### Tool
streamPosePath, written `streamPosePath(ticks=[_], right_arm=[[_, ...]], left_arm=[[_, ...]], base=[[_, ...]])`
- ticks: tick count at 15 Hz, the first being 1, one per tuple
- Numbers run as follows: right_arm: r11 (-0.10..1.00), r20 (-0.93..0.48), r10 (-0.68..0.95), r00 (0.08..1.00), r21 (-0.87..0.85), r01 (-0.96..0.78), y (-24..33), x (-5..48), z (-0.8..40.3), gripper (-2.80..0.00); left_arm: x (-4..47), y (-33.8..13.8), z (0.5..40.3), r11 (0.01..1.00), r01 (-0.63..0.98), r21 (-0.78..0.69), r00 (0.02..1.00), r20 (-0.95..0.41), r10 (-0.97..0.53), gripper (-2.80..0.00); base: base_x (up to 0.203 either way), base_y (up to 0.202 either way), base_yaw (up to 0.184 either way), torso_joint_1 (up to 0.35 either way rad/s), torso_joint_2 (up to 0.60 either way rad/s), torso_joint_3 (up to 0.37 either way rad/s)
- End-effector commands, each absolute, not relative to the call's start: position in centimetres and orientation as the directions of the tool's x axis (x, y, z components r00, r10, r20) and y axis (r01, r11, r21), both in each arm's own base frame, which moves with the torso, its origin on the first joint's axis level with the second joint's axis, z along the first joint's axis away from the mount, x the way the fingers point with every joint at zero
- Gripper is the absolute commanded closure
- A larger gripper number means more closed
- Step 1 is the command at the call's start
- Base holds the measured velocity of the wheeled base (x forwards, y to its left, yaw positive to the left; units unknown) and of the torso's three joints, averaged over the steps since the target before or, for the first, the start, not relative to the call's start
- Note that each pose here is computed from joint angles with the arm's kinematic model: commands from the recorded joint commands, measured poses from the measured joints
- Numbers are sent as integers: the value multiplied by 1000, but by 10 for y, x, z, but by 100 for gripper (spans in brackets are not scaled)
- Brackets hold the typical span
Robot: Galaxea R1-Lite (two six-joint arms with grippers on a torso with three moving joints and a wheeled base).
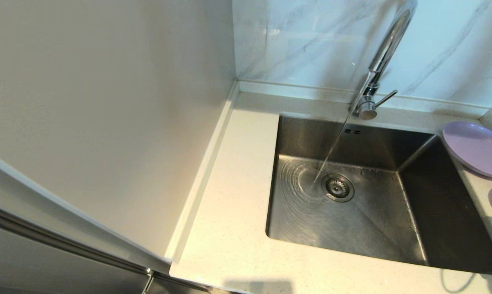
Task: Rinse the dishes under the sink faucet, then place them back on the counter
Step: Pick up the bowl
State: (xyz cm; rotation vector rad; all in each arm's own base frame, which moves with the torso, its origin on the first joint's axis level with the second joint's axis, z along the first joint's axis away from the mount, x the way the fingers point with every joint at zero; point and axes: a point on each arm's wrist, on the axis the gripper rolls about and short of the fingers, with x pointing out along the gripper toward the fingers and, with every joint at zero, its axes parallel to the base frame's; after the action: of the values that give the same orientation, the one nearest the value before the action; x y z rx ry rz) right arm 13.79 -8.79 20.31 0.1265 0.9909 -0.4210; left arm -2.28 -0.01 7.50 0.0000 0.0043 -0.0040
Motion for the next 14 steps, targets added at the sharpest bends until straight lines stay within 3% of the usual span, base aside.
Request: streamPosePath(ticks=[1, 6, 14], right_arm=[[895, -869, -253, 425, -43, 444, -95, 148, 191, -280], [811, -883, -265, 388, 13, 584, -114, 154, 178, -280], [781, -902, -253, 349, 22, 624, -132, 162, 155, -280]], left_arm=[[-23, 0, 75, 1000, 3, 0, 1000, -5, -3, 0], [-23, 0, 75, 1000, 3, 0, 1000, -5, -3, 0], [-23, 0, 75, 1000, 3, 0, 1000, -5, -3, 0]], base=[[0, 0, 0, 0, 0, 0], [0, 0, 0, 0, 0, 0], [0, 0, 0, 0, 0, 0]])
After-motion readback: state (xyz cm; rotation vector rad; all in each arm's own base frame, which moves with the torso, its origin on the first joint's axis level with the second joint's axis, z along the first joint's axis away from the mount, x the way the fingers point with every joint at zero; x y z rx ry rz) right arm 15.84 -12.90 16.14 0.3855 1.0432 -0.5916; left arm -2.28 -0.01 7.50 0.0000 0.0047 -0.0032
